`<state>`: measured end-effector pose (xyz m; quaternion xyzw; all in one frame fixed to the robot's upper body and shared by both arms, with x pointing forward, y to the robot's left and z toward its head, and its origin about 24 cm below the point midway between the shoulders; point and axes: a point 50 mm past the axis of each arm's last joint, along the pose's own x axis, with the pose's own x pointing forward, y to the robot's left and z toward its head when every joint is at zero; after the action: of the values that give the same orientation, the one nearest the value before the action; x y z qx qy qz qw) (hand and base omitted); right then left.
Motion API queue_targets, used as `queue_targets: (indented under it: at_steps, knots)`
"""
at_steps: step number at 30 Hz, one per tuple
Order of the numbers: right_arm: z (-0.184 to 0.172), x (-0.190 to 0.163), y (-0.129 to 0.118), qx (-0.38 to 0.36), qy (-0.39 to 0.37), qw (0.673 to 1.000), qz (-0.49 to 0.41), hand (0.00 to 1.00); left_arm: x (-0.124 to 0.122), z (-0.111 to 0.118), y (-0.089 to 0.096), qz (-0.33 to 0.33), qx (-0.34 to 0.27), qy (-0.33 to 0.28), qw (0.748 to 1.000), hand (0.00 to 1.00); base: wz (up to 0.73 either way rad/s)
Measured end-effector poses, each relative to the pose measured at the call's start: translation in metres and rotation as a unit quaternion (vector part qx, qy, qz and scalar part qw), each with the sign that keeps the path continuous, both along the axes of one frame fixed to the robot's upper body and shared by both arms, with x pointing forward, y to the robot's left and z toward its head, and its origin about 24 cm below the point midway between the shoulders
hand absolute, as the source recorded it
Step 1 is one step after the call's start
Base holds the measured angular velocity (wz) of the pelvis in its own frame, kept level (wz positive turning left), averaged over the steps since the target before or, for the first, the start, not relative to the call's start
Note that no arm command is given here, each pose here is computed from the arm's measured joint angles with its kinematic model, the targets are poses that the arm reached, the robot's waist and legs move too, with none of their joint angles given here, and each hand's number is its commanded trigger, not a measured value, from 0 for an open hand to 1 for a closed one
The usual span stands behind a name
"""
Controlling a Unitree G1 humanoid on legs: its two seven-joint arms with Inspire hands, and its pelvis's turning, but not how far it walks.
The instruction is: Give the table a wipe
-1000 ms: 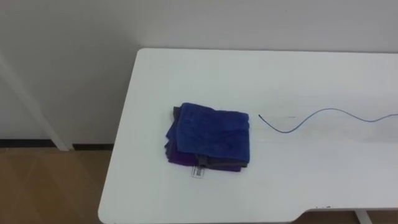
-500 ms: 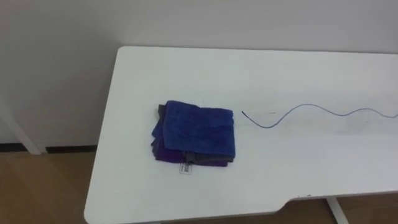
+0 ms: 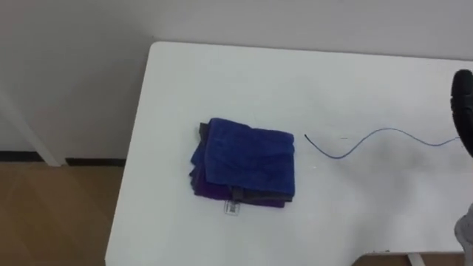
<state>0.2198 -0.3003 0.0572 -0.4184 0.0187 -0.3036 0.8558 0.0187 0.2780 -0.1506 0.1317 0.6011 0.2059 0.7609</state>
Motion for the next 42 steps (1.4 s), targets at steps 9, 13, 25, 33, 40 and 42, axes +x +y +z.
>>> queue_targets:
  at_steps: [9,13,25,33,40,42]
  knots:
    - [0.012,0.037,0.069,-0.066,0.009,0.984,0.163,0.00,-0.003,0.000,0.005,-0.024,0.014,0.016,0.999,0.00,-0.10]
    - [0.015,0.043,0.083,-0.074,0.016,0.978,0.195,0.00,0.010,-0.003,-0.008,-0.075,-0.007,0.009,0.997,0.00,0.45]
    - [0.016,0.041,0.139,-0.130,0.057,0.932,0.333,0.00,0.018,-0.005,-0.013,-0.088,-0.014,0.008,0.996,0.00,0.09]
    - [0.001,0.029,0.145,-0.147,0.083,0.919,0.357,0.00,0.020,-0.008,-0.015,-0.089,-0.019,0.012,0.996,0.00,0.03]
    - [-0.013,0.016,0.149,-0.168,0.108,0.910,0.363,0.00,0.016,-0.009,-0.015,-0.089,-0.019,0.028,0.995,0.00,0.00]
    - [-0.016,0.014,0.152,-0.174,0.113,0.906,0.368,0.00,0.017,-0.009,-0.015,-0.098,-0.018,0.031,0.994,0.00,0.00]
